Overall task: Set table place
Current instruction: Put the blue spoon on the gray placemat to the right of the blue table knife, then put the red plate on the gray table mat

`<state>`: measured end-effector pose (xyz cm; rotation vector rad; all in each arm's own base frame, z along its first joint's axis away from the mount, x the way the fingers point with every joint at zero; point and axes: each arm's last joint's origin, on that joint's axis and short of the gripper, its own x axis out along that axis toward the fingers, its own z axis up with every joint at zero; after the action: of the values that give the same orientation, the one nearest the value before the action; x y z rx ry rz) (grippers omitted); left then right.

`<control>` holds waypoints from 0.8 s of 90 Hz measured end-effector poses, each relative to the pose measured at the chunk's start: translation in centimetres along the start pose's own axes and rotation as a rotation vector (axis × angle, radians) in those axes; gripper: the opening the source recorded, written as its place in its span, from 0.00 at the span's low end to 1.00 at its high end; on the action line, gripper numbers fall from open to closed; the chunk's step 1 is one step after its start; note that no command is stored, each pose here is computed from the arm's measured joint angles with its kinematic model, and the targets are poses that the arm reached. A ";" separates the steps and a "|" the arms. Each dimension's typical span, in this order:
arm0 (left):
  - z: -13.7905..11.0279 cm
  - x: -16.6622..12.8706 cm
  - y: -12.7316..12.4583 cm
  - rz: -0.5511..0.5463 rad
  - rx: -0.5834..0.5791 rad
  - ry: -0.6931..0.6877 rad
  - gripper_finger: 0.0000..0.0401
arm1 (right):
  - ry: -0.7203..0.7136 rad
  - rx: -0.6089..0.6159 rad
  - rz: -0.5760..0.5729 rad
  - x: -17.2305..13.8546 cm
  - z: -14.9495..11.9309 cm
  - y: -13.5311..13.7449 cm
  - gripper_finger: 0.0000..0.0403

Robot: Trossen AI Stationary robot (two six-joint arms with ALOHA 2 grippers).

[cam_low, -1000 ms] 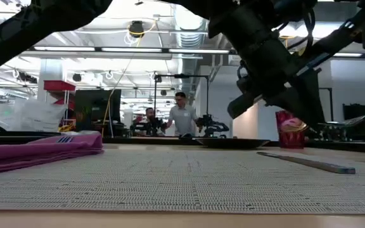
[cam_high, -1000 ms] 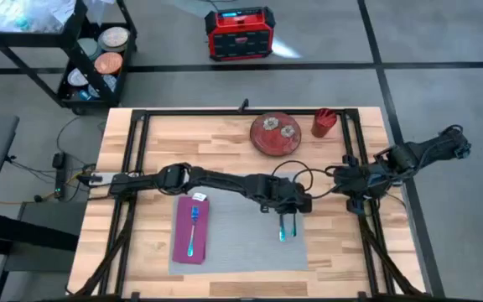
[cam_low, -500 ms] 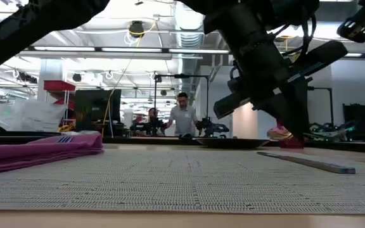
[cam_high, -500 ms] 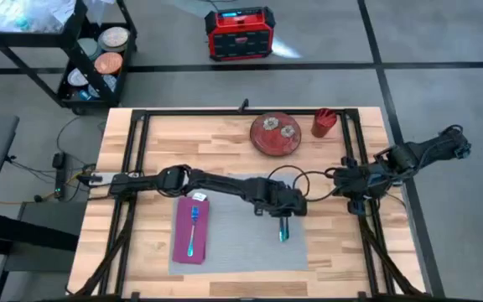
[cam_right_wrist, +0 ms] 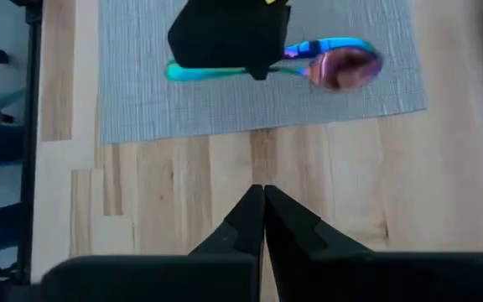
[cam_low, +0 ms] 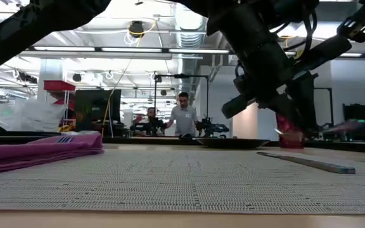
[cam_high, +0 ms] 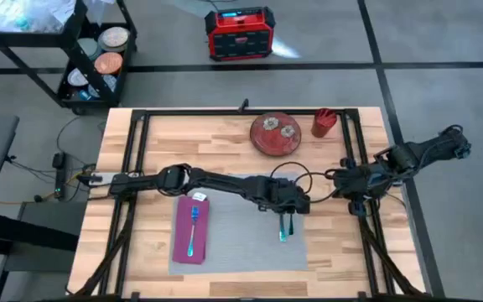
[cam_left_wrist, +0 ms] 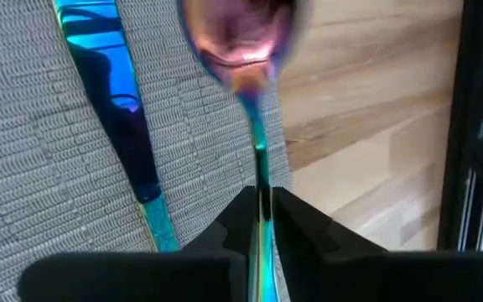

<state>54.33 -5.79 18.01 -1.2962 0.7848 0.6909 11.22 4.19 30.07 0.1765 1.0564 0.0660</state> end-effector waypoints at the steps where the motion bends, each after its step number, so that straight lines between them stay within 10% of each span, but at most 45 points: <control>1: 0.0 0.0 0.0 -0.001 0.000 0.000 0.08 | 0.000 0.000 0.000 0.0 0.0 0.0 0.00; 43: 0.6 -0.8 0.4 0.062 0.015 -0.024 0.13 | -0.025 -0.004 -0.030 0.0 0.2 -0.1 0.00; 72: 7.2 -13.1 1.5 0.360 0.248 -0.236 0.13 | -0.216 0.133 -0.367 0.7 3.5 -3.7 0.00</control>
<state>46.47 1.40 28.60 -0.8382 0.8864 0.9810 14.50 0.27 30.44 0.1049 0.8630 -0.3482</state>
